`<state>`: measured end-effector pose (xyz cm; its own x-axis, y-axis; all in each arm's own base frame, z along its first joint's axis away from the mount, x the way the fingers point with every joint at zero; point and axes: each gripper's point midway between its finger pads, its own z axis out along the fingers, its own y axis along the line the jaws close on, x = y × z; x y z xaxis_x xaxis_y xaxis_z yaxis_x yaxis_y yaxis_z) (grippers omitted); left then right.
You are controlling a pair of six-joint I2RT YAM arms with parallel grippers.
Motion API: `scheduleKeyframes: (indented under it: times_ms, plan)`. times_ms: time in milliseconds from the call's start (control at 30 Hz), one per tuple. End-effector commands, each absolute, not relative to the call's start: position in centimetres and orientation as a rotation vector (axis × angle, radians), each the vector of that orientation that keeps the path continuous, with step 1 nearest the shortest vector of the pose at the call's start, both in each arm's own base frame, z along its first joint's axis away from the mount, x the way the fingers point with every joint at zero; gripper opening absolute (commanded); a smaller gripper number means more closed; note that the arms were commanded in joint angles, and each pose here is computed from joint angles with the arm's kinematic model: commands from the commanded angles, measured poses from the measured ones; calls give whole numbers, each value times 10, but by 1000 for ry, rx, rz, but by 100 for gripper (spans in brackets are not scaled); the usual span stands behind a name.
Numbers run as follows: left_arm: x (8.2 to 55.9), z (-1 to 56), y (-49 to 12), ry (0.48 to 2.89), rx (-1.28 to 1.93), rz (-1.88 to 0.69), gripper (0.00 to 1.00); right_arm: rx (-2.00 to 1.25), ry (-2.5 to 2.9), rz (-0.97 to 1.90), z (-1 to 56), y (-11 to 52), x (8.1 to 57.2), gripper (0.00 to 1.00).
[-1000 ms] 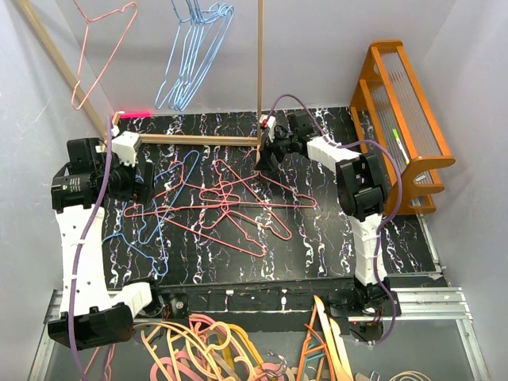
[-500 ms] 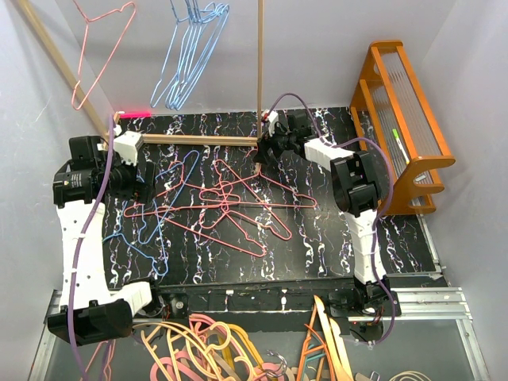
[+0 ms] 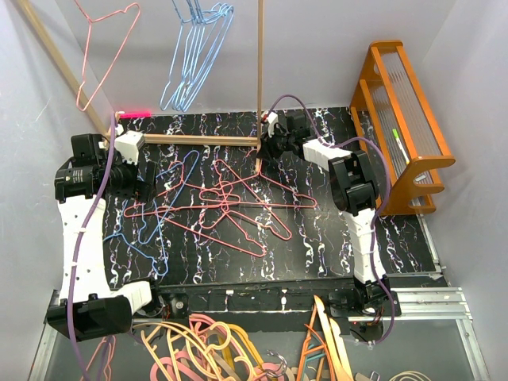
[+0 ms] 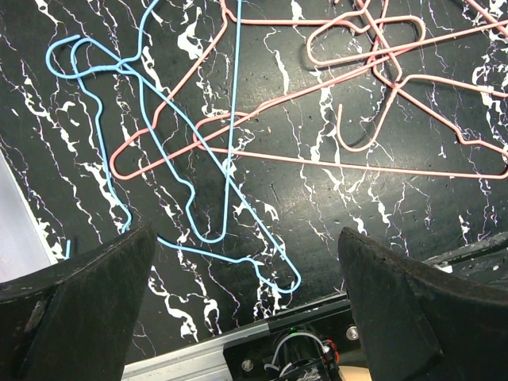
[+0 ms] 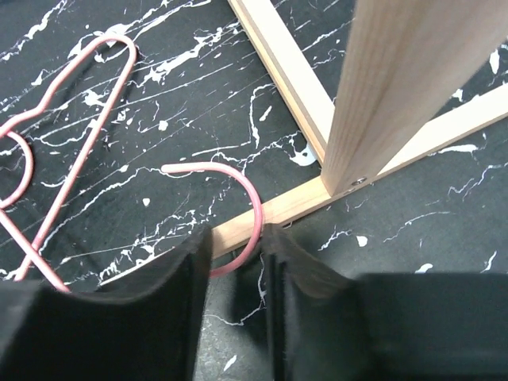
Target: Organize the hangers
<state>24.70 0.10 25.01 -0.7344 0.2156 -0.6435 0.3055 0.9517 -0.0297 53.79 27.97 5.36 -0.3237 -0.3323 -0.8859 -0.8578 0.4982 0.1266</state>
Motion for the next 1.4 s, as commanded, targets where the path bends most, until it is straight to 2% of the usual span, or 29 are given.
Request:
scheduleKeyframes:
  times_ms: [0,67,133,400,633,700,900,1033,1233,1367]
  plan:
    - [243,252,-2,2422,377,-199,97,-991,1795,723,78,284,556,25]
    - [243,252,-2,2421,377,-200,97,-989,1793,719,80,284,557,13]
    - [243,251,-2,2422,376,-204,97,-988,1788,716,82,284,557,8]
    - [240,251,-13,2421,402,-282,97,-955,1782,722,101,282,557,8]
    - [221,265,-71,2370,497,-783,97,-914,1751,771,159,277,534,8]
    - [224,268,-79,2342,499,-858,97,-915,1744,790,175,274,523,8]
    - [244,259,-84,2303,578,-828,97,-975,1705,881,219,270,479,8]
    - [268,265,-92,2194,659,-803,97,-1034,1689,912,244,267,454,8]
    - [299,272,-111,2179,756,-698,97,-1055,1706,883,284,257,430,8]
    - [314,287,-117,2150,729,-684,97,-1058,1651,765,327,242,415,8]
